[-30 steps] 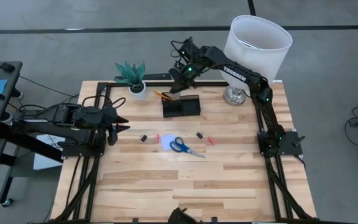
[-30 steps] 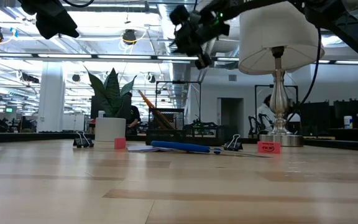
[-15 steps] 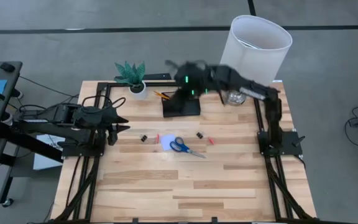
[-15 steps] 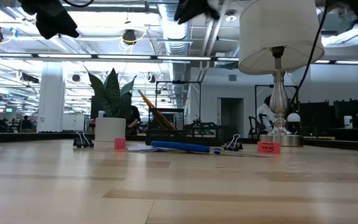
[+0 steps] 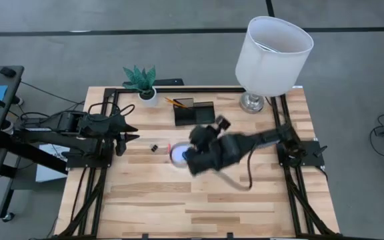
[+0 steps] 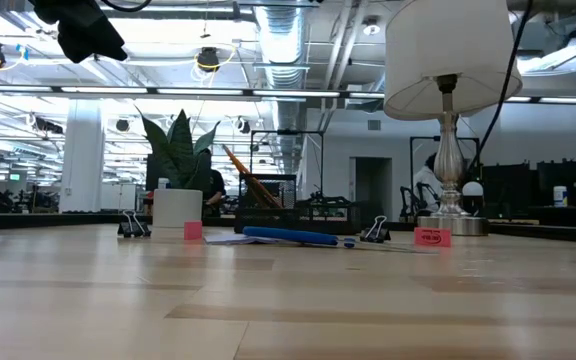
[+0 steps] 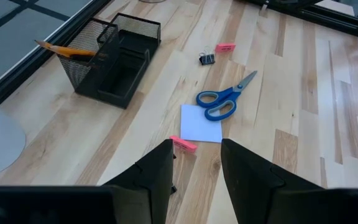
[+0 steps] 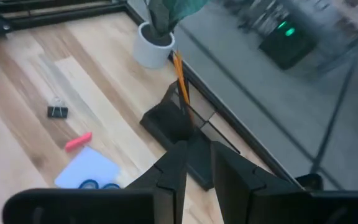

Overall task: Pick and place office supplies into organizer
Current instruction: Put the scissor into the desk organizer

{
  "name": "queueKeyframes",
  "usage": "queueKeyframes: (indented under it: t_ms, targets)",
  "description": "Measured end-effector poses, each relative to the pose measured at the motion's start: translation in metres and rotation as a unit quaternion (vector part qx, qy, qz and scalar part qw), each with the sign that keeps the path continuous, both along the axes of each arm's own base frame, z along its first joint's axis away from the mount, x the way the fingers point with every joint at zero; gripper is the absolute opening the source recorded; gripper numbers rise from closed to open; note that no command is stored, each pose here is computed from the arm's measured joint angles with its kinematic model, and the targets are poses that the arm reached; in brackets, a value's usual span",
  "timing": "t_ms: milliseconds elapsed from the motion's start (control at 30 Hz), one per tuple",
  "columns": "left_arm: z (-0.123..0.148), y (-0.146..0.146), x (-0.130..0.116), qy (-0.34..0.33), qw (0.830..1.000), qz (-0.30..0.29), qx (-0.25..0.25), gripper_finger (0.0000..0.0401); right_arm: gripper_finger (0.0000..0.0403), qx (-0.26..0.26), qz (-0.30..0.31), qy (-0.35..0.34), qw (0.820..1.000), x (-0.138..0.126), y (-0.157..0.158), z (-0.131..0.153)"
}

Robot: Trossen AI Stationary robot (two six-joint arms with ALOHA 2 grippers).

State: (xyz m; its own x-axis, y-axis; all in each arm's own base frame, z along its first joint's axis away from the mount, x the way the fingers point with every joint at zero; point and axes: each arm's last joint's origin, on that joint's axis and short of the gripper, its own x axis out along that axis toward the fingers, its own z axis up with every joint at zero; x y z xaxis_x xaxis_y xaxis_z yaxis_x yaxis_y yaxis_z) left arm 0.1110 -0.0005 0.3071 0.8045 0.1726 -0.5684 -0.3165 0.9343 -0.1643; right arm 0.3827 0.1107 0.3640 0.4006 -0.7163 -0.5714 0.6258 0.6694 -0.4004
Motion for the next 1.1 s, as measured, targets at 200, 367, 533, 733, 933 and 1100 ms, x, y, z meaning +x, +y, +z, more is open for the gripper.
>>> queueKeyframes:
  t_ms: [200, 367, 533, 733, 933, 1100]
  targets:
    - [0.000, 0.000, 0.000, 0.000, 1.000, 0.000, 0.000, 0.0126, 0.0067, -0.057, -0.010, -0.045, 0.997, 0.013, 0.049, -0.044]
    - [0.000, 0.000, 0.000, 0.000, 1.000, 0.000, 0.000, 0.0126, 0.0067, -0.085, -0.006, -0.068, 0.994, 0.017, 0.081, -0.077]
    - [0.000, 0.000, 0.000, 0.000, 1.000, 0.000, 0.000, 0.0126, 0.0067, -0.126, 0.023, -0.073, 0.989, 0.011, 0.101, -0.085]
    - [0.000, 0.000, 0.000, 0.000, 1.000, 0.000, 0.000, 0.0126, 0.0067, -0.236, 0.091, 0.000, 0.967, -0.002, 0.119, -0.104]
    - [0.000, 0.000, 0.000, 0.000, 1.000, 0.000, 0.000, 0.0126, 0.0067, -0.289, 0.088, -0.018, 0.953, -0.021, 0.105, -0.106]
    - [0.000, 0.000, 0.000, 0.000, 1.000, 0.000, 0.000, 0.0126, 0.0067, -0.318, 0.057, -0.041, 0.945, -0.023, 0.075, -0.119]
